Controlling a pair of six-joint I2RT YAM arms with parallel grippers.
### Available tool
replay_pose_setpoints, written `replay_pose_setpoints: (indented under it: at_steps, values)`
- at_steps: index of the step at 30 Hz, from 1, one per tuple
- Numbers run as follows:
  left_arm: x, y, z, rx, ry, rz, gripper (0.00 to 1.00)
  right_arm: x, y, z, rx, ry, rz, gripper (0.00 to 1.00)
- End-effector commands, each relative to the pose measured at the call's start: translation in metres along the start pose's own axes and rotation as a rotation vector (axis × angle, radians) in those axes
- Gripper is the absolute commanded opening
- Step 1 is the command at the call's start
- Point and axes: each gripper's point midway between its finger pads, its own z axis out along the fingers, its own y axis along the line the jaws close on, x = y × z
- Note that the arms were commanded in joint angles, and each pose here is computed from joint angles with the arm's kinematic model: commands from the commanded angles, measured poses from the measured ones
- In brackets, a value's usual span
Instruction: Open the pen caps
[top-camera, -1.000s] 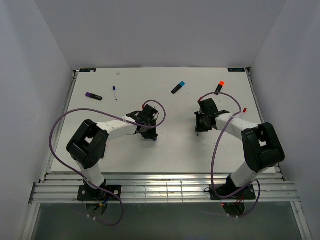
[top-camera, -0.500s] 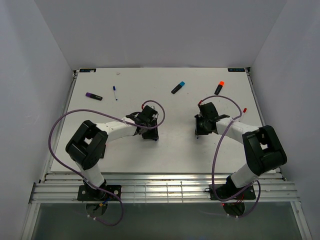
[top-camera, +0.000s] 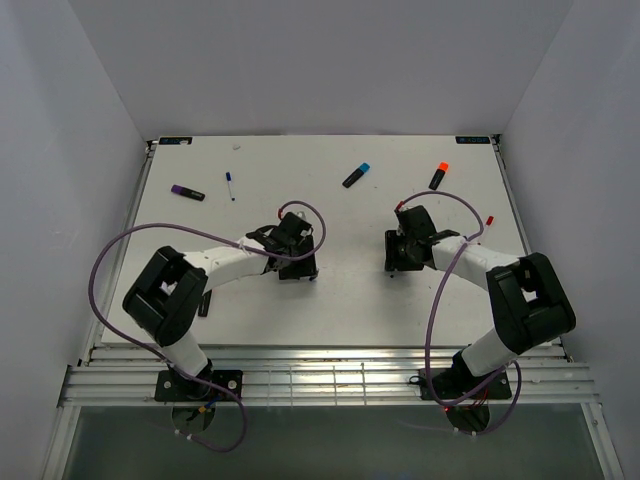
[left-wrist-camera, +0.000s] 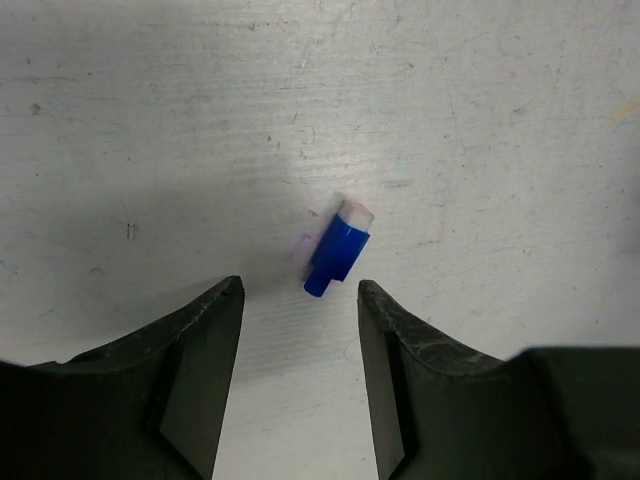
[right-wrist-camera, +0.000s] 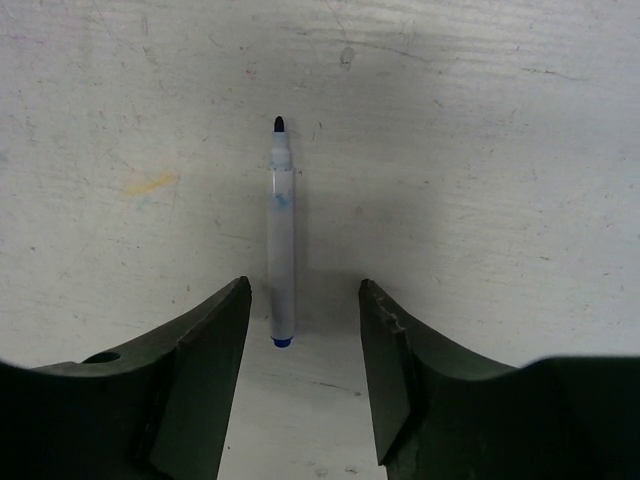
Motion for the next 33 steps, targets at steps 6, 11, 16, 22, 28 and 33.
replay_pose_setpoints:
  at_steps: [6,11,16,22,28,33]
  values:
    - [-0.036,-0.025,-0.060,0.134,-0.186,0.022,0.62,-0.045,-0.002,-0.039,0.044,-0.129,-0.029,0.63]
    - [-0.050,-0.039,-0.107,0.280,-0.330,0.048,0.64,-0.082,-0.032,-0.067,0.141,-0.181,-0.021,0.68]
    - [-0.047,-0.053,-0.138,0.415,-0.384,0.072,0.66,-0.100,-0.099,-0.081,0.290,-0.161,0.071,0.70]
    - [-0.039,-0.066,-0.162,0.545,-0.407,0.105,0.67,-0.090,-0.159,-0.075,0.385,-0.111,0.231,0.73]
    - [-0.031,-0.071,-0.164,0.614,-0.403,0.128,0.68,-0.068,-0.190,-0.065,0.441,-0.060,0.296,0.74]
    - [-0.024,-0.075,-0.154,0.639,-0.371,0.147,0.68,-0.058,-0.201,-0.063,0.471,-0.034,0.317,0.74]
